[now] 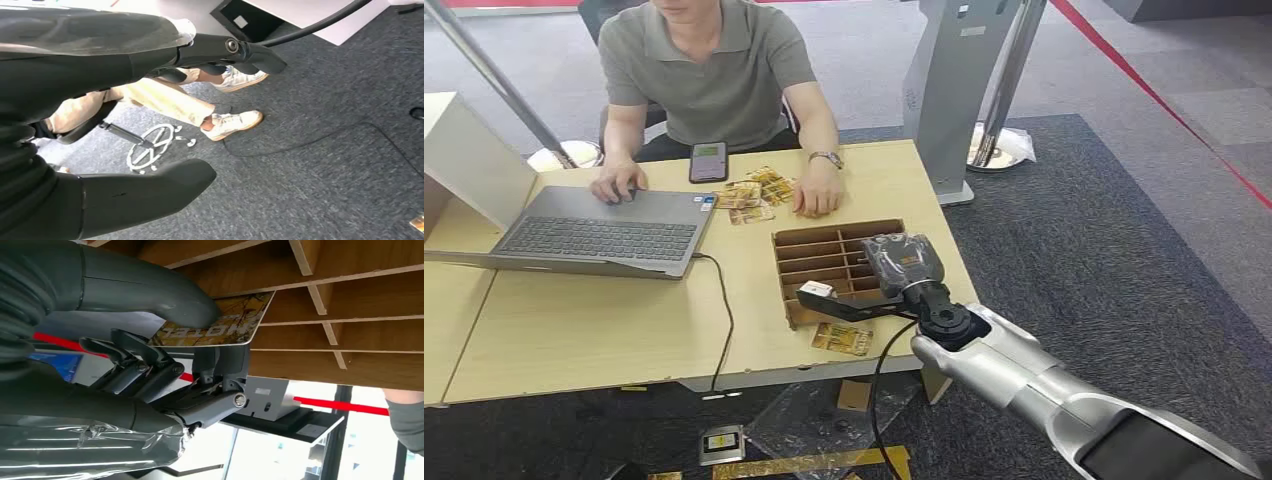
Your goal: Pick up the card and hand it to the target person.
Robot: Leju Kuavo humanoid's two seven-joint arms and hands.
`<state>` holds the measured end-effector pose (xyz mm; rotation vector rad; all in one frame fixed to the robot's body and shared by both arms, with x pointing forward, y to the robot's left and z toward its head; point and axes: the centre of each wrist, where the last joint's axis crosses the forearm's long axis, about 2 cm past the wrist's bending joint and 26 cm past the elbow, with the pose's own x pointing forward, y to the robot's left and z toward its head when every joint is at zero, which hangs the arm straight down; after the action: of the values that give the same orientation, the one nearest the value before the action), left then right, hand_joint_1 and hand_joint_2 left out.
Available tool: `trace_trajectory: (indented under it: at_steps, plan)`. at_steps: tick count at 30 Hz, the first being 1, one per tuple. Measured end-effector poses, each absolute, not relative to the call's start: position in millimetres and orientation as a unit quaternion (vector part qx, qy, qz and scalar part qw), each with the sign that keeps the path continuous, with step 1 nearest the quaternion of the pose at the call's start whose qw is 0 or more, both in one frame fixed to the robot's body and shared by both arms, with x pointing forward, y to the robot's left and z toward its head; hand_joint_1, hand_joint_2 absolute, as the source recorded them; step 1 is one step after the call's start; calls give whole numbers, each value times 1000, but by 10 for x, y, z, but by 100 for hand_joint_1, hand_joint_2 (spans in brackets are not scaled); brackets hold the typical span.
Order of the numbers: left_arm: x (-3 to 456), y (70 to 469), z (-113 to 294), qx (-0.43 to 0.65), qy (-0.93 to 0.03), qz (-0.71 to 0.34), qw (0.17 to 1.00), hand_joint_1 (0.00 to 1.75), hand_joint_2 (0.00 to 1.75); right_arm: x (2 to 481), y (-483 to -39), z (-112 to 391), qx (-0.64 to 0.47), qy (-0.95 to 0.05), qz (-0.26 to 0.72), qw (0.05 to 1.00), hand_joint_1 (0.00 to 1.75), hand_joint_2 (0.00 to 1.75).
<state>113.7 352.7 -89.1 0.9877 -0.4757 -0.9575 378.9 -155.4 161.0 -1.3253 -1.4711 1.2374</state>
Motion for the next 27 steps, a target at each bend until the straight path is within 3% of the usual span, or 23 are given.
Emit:
trace_trajectory:
  at_steps: [9, 21, 27]
  plan:
    - [1125, 3500, -897, 450, -215, -435, 749, 0, 175, 3780, -1510, 1723, -532, -605, 467, 364, 175, 175]
    - [1108, 3405, -911, 439, -224, -437, 752, 0, 175, 3673, -1290, 2730, -533, -732, 327, 269, 175, 175]
    - [1109, 3326, -918, 436, -221, -429, 760, 0, 175, 3676, -1198, 2976, -519, -762, 300, 246, 175, 175]
